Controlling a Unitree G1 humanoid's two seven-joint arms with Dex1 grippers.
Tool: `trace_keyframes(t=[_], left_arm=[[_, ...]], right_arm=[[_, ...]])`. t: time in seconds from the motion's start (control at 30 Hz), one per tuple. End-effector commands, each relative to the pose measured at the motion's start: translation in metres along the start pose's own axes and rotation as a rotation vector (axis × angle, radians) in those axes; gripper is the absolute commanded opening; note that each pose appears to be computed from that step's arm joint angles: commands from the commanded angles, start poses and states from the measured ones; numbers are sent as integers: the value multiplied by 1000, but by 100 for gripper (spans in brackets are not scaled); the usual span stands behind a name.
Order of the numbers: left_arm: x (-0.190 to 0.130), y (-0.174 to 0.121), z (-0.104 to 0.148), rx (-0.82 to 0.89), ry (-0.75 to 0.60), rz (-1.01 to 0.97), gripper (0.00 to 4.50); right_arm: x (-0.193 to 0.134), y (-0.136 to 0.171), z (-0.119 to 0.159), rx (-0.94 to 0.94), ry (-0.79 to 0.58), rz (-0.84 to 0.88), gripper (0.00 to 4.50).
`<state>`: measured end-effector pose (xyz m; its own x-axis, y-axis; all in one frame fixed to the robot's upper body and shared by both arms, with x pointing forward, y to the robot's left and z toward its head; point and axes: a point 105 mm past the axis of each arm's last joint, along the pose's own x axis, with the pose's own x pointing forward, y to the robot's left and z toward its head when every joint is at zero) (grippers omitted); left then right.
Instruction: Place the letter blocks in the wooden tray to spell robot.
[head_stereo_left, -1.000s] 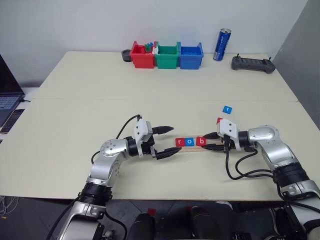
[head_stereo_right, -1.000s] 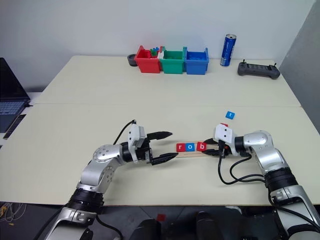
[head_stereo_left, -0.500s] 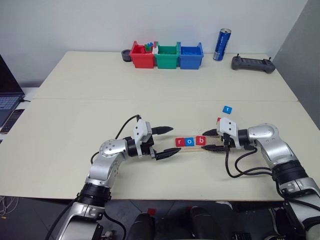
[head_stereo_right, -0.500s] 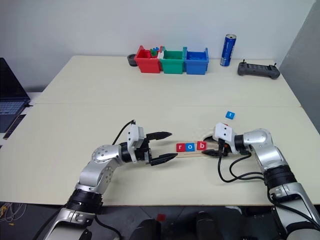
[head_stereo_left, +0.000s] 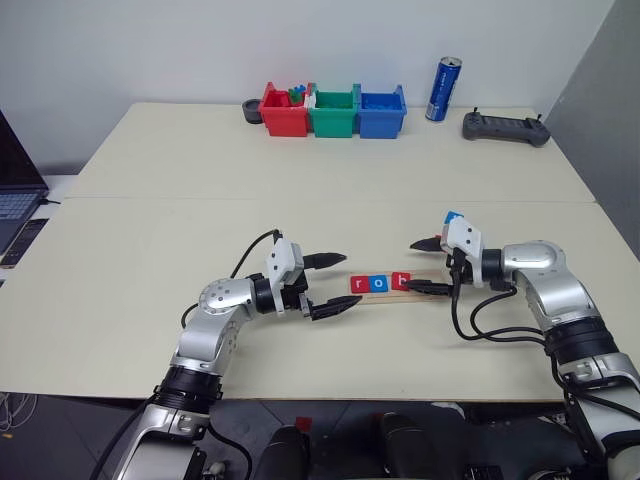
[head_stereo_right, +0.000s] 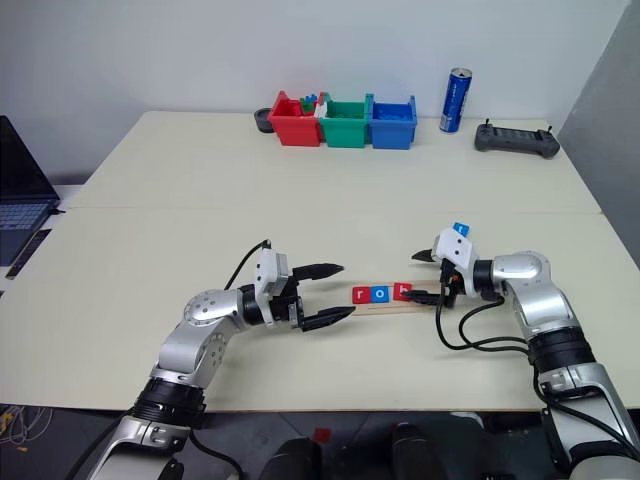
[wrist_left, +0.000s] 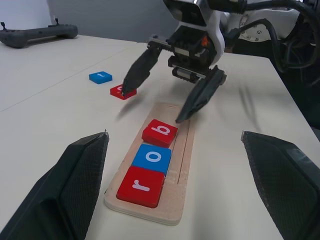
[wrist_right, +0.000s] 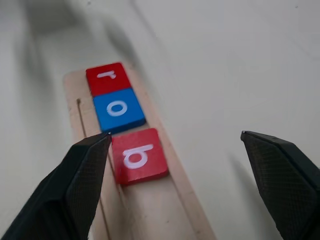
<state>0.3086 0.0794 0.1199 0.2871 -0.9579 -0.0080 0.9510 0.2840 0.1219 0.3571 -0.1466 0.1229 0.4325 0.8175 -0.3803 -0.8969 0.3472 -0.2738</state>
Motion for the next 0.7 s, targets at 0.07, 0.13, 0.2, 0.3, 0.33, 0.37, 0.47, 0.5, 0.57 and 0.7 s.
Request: trace_keyframes(t=[0.07,0.13,0.2,0.3,0.33,0.37,0.47,0.5,0.57,0.7], left_arm=[[1,1,11,36,-20,-9,450],[1,1,11,37,-19,-10,450],[1,2,11,37,-17,-10,450],[0,2,11,39,-16,-10,450],[0,1,11,39,-15,-10,450],[0,1,12,40,-14,-10,450],[0,1,11,40,-13,-10,450],[0,1,11,40,-14,-9,450],[0,1,11,39,-14,-8,450],[0,0,11,39,-14,-7,450]], right_arm=[[4,-5,14,-65,-41,-53,285],[10,-1,9,-86,-20,-54,208],[15,1,7,-97,-15,-55,133],[19,2,5,-120,-8,-56,26],[20,3,5,-131,-4,-55,26],[20,3,5,-138,-2,-54,26],[22,4,4,-157,6,-46,26],[23,5,4,-167,9,-38,26],[24,8,4,-182,11,-23,26],[25,11,3,-211,21,-4,26]])
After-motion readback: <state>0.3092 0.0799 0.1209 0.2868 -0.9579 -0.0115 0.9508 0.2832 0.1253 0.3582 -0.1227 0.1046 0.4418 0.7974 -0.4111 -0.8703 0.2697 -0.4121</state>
